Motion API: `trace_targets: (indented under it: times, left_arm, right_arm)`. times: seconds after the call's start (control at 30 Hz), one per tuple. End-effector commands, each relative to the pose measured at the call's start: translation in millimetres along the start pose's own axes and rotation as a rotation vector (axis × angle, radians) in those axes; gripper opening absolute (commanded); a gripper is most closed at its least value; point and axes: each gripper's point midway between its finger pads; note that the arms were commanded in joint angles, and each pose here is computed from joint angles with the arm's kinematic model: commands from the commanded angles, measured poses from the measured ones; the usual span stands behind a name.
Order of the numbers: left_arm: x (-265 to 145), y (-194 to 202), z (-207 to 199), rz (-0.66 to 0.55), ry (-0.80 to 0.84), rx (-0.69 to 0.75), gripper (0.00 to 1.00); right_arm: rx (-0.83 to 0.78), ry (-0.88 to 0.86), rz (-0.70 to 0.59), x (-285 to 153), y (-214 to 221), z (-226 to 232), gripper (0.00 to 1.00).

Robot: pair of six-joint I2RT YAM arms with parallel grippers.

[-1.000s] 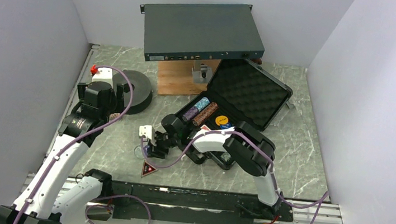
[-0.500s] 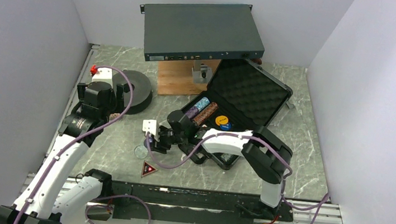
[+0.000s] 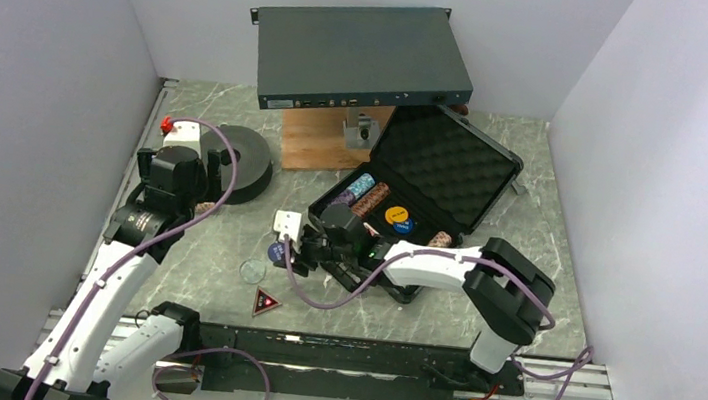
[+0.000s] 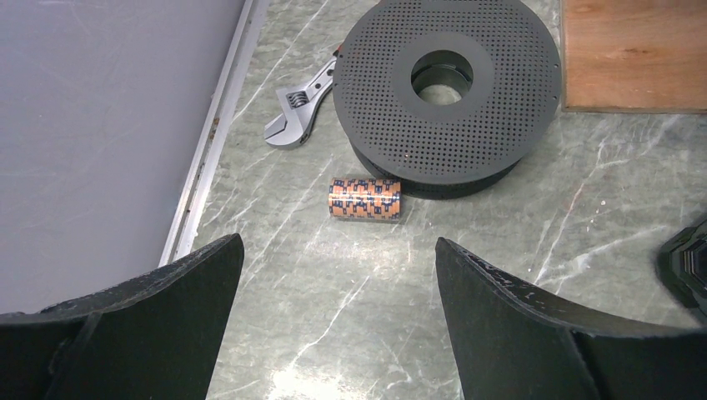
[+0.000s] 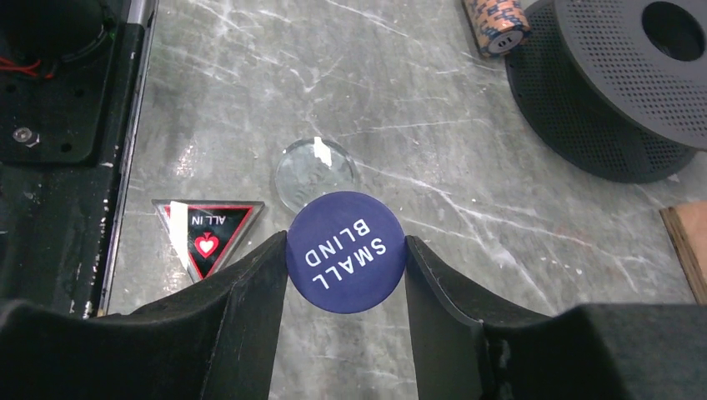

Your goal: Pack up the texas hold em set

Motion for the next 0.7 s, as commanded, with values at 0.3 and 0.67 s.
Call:
trace_targets:
  times: [0.3, 0.67]
  left_arm:
    - [-2.6, -8.5, 2.3, -0.042, 0.002, -0.013, 0.91]
    - [-2.7, -9.1, 0.1, -0.042, 0.014, -0.011, 0.9]
  right_arm:
    - [0.089, 0.26, -0.137, -40.7, -47.1, -36.8, 0.0]
    - [0.241, 0.381, -0.249, -94.2, -73.8, -50.3, 0.0]
Point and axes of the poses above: each gripper's point midway between its finger pads, its own x axis out along the fingers, its own z axis along the line the jaws close on, y = z × x, and after that the axes turned 1 degree about -x, right-handed
